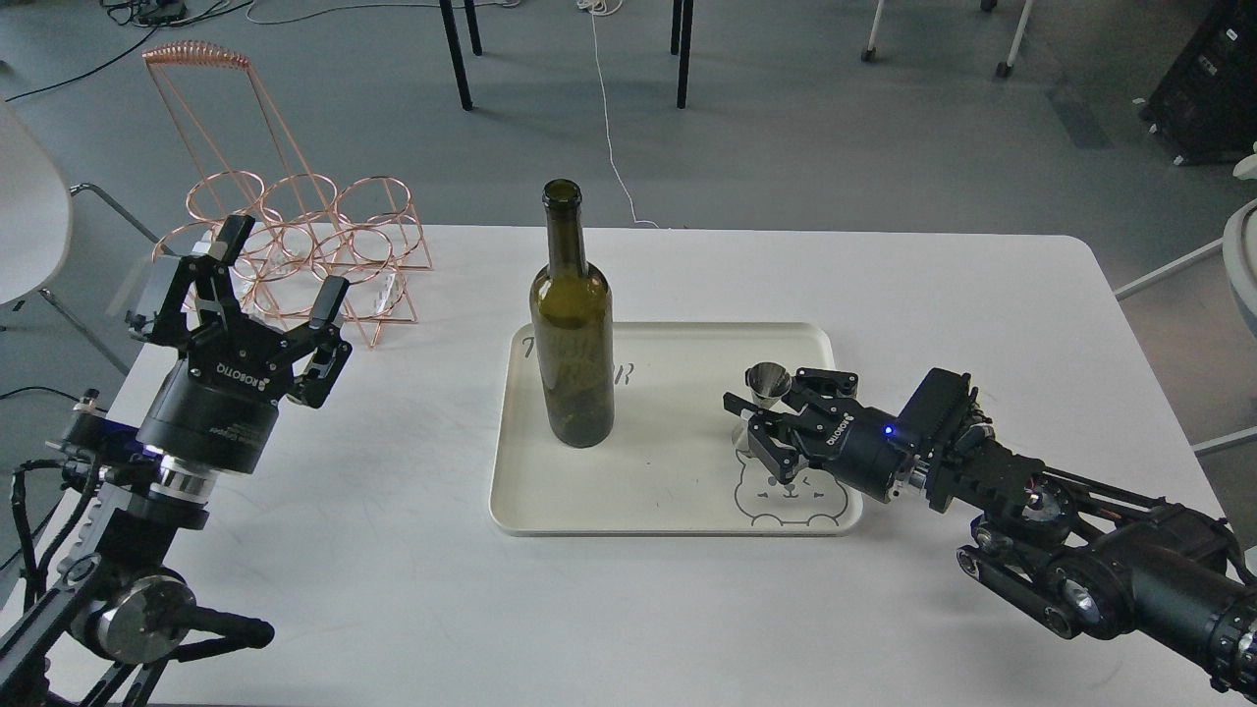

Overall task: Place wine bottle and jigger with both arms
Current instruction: 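Grasp the metal jigger with the right gripper, then lift the jigger and carry it off the tray away from the bottle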

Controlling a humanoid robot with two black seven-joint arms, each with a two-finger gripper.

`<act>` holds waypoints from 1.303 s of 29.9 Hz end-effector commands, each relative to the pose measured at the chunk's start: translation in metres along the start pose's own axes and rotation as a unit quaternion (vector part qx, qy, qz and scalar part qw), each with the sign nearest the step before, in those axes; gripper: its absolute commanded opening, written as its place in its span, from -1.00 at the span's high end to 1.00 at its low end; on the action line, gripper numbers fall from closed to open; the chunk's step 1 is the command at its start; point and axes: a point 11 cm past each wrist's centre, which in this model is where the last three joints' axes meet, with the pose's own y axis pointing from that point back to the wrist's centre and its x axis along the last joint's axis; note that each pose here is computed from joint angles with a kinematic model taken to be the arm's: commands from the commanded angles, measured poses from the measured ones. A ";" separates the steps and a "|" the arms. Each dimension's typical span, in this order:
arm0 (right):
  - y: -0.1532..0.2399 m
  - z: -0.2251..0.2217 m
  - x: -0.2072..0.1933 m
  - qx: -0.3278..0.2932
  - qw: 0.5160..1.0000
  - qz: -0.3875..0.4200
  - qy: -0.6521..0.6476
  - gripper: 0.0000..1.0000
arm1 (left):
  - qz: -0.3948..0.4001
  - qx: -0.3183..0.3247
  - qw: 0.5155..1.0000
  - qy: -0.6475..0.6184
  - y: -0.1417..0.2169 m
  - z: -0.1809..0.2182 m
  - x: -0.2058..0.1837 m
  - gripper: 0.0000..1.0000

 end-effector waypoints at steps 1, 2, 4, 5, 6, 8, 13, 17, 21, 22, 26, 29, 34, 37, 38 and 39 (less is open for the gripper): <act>0.010 0.016 0.009 -0.026 1.000 0.014 -0.007 0.63 | -0.002 -0.001 1.000 0.000 -0.001 0.001 -0.001 -0.96; 0.013 0.020 0.011 -0.032 0.999 0.017 -0.008 0.63 | -0.001 -0.001 1.000 0.001 -0.001 0.001 -0.001 -0.96; 0.016 0.026 0.017 -0.042 0.999 0.028 -0.012 0.63 | -0.002 -0.001 1.000 0.000 0.000 0.001 -0.001 -0.96; 0.017 0.029 0.021 -0.048 0.998 0.035 -0.014 0.63 | -0.002 -0.001 1.000 0.000 0.000 0.001 -0.001 -0.96; 0.019 0.034 0.026 -0.057 0.997 0.043 -0.018 0.63 | -0.002 -0.001 1.000 0.000 0.000 0.001 -0.001 -0.96; 0.024 0.044 0.033 -0.074 0.995 0.057 -0.024 0.62 | -0.003 -0.002 1.000 0.000 -0.001 0.002 -0.002 -0.96; 0.050 0.075 0.038 -0.130 0.988 0.068 -0.041 0.62 | -0.006 -0.003 1.000 0.000 -0.002 0.002 -0.003 -0.96; 0.079 0.100 0.024 -0.186 0.979 0.053 -0.057 0.62 | -0.005 -0.003 1.000 0.002 -0.001 0.002 -0.003 -0.96; 0.106 0.120 0.014 -0.234 0.969 0.045 -0.069 0.62 | -0.005 -0.003 1.000 0.001 -0.001 0.002 -0.003 -0.96; 0.112 0.123 0.011 -0.244 0.966 0.042 -0.073 0.62 | -0.005 -0.003 1.000 0.001 -0.001 0.002 -0.003 -0.96; 0.129 0.129 -0.001 -0.264 0.961 0.022 -0.073 0.62 | -0.005 -0.003 1.000 0.001 -0.001 0.002 -0.003 -0.96; 0.137 0.131 -0.006 -0.271 0.960 0.012 -0.072 0.62 | -0.005 -0.002 1.000 0.001 -0.002 0.002 -0.003 -0.96; 0.143 0.131 -0.013 -0.277 0.958 0.005 -0.074 0.57 | -0.005 -0.002 1.000 0.001 -0.001 0.002 -0.003 -0.96; 0.146 0.131 -0.016 -0.281 0.957 0.001 -0.075 0.57 | -0.005 -0.001 1.000 0.000 -0.001 0.002 -0.003 -0.96; 0.146 0.131 -0.016 -0.281 0.957 0.001 -0.075 0.57 | -0.005 -0.001 1.000 0.000 -0.001 0.002 -0.003 -0.96; 0.147 0.131 -0.017 -0.281 0.957 0.000 -0.075 0.57 | -0.005 -0.001 1.000 0.000 -0.001 0.002 -0.003 -0.96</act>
